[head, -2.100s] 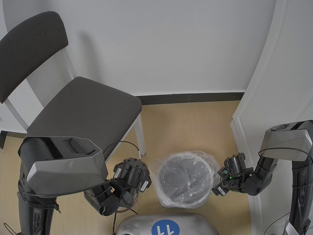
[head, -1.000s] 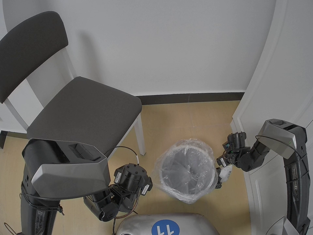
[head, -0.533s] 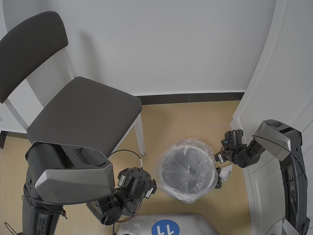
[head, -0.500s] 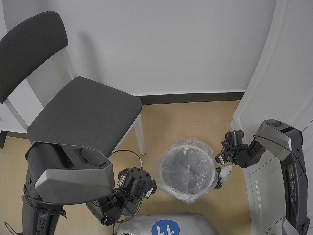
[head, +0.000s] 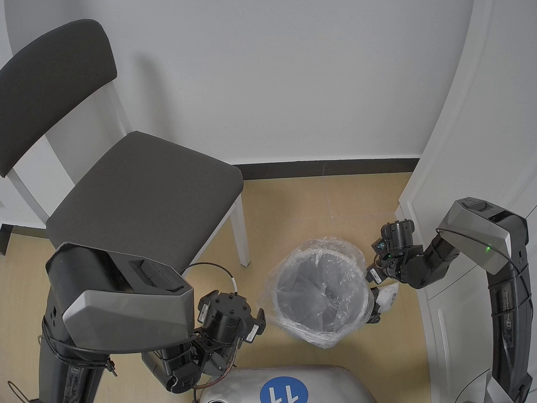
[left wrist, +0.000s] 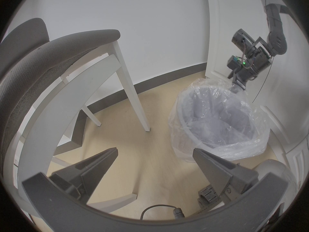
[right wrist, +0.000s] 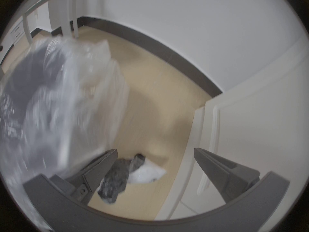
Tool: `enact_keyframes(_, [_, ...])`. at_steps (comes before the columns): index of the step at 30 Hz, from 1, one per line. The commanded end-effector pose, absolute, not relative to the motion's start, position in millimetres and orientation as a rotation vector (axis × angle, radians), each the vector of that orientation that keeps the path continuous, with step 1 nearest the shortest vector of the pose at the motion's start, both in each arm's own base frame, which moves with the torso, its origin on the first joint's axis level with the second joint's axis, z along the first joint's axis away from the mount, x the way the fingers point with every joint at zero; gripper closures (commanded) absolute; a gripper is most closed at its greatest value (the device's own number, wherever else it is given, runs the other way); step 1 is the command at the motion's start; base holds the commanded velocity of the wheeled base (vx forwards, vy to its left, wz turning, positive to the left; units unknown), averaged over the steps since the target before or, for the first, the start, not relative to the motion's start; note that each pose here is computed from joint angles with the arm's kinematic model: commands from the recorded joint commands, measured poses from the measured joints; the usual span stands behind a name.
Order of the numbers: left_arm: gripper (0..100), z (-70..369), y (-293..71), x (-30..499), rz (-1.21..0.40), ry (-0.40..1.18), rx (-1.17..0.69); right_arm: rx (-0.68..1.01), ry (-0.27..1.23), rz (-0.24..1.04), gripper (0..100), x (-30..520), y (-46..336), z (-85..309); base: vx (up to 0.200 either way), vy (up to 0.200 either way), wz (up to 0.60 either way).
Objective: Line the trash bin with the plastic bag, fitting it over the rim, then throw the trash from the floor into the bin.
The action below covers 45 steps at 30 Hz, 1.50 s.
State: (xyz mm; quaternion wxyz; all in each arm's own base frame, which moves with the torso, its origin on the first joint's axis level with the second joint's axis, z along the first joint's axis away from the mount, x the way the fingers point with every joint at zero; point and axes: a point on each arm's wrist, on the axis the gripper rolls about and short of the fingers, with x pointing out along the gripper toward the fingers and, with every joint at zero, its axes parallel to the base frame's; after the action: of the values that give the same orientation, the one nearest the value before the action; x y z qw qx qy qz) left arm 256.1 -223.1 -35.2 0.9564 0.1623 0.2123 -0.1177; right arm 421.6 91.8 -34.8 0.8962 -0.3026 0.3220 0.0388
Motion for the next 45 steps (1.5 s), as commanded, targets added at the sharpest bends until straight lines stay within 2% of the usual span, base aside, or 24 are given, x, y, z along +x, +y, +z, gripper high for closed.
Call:
enact_keyframes(1, [0,-38,-218,252,-0.235,0.432,0.329,-0.627,0.583,0.090,0,448,113,-43,0.000,0.000,0.00])
enact_keyframes(10, [0,-36,-221,253,-0.240,0.424,0.314,-0.602,0.511,0.076,0,471,123,-48,0.000,0.000,0.00])
enact_keyframes(14, [0,-37,-221,253,-0.238,0.424,0.307,-0.585,0.526,0.050,0,468,114,-47,0.000,0.000,0.00])
enact_keyframes(19, [0,-37,-221,253,-0.236,0.424,0.307,-0.577,0.528,0.012,0,462,101,-34,0.000,0.000,0.00])
enact_keyframes(20, [0,-37,-221,253,-0.237,0.422,0.305,-0.568,0.520,-0.013,0,451,88,-21,0.000,0.000,0.00])
enact_keyframes(23, [0,-37,-220,252,-0.234,0.405,0.294,-0.547,0.470,-0.053,0,430,72,1,0.000,0.000,0.00])
enact_keyframes(27, [0,-37,-217,252,-0.230,0.406,0.295,-0.482,0.381,-0.113,0,404,71,16,0.000,0.000,0.00])
enact_keyframes(31, [0,-36,-218,252,-0.229,0.400,0.294,-0.330,0.300,-0.129,0,382,98,16,0.000,0.000,0.00])
enact_keyframes(35, [0,-36,-218,252,-0.229,0.399,0.295,-0.221,0.293,-0.095,0,372,125,13,0.000,0.000,0.00])
enact_keyframes(40, [0,-35,-218,253,-0.225,0.394,0.293,-0.087,0.339,-0.001,0,354,172,29,0.000,0.000,0.00])
enact_keyframes(45, [0,-33,-218,253,-0.225,0.379,0.286,0.088,0.475,0.036,0,331,224,56,0.000,0.000,0.00])
